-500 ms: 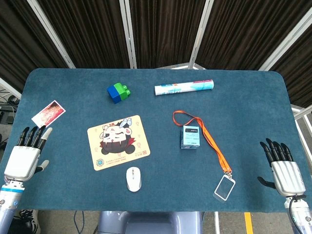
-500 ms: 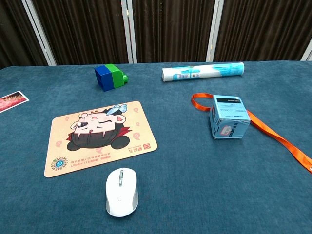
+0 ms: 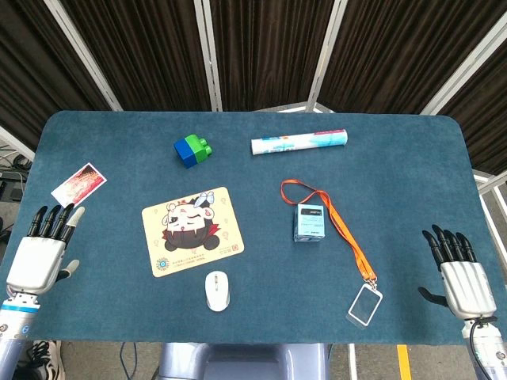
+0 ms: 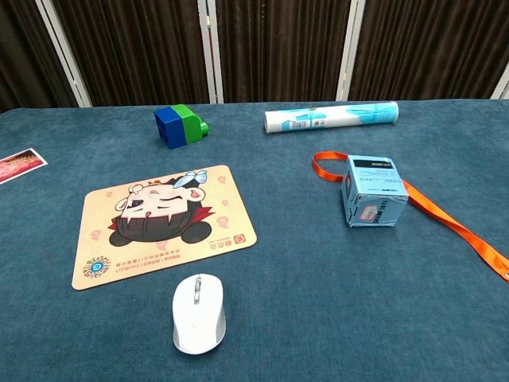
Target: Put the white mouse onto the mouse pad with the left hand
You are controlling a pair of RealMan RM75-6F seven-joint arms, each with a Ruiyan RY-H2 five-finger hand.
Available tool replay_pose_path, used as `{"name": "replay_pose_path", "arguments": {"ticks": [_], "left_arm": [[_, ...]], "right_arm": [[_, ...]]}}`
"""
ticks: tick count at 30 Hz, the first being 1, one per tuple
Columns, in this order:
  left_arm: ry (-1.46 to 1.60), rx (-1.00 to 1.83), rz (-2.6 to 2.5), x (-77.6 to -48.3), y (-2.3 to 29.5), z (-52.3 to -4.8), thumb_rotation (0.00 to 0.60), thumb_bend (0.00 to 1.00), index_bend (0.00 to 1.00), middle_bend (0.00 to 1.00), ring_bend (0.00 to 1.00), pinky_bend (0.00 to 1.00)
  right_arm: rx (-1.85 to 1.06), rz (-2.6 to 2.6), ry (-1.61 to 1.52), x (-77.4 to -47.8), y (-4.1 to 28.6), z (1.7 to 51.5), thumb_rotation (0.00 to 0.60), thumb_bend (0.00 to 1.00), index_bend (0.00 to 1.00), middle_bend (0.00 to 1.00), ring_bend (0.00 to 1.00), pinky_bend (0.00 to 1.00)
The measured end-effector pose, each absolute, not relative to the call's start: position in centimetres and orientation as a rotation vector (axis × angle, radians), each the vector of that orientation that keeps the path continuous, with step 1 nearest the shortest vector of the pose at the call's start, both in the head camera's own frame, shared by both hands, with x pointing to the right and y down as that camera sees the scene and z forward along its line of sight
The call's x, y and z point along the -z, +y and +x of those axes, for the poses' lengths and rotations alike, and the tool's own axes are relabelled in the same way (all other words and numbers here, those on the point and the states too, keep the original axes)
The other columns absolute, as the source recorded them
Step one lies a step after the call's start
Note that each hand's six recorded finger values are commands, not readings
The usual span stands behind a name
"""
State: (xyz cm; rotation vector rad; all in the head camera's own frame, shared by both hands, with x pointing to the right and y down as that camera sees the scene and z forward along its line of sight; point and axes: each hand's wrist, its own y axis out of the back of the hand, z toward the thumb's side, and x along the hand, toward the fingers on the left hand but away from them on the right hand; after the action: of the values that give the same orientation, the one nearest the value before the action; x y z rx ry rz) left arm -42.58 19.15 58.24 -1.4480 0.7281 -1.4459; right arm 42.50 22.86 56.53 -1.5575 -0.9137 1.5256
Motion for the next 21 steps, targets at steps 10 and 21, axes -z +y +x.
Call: {"name": "replay_pose_path", "arguments": {"ticks": [10, 21], "left_arm": [[0.692, 1.433, -1.424, -58.3, 19.2, -42.5, 0.6, 0.2, 0.0, 0.0, 0.0, 0.0], [0.547, 1.256, -1.451, -58.0, 18.6, -40.1, 0.6, 0.2, 0.0, 0.0, 0.0, 0.0]], "right_arm": [[-1.528, -1.554, -0.915, -56.5, 22.8, 42.4, 0.6, 0.09, 0.0, 0.0, 0.0, 0.0], [-1.527, -1.556, -0.917, -56.5, 22.9, 42.5, 0.6, 0.09, 0.0, 0.0, 0.0, 0.0]]}}
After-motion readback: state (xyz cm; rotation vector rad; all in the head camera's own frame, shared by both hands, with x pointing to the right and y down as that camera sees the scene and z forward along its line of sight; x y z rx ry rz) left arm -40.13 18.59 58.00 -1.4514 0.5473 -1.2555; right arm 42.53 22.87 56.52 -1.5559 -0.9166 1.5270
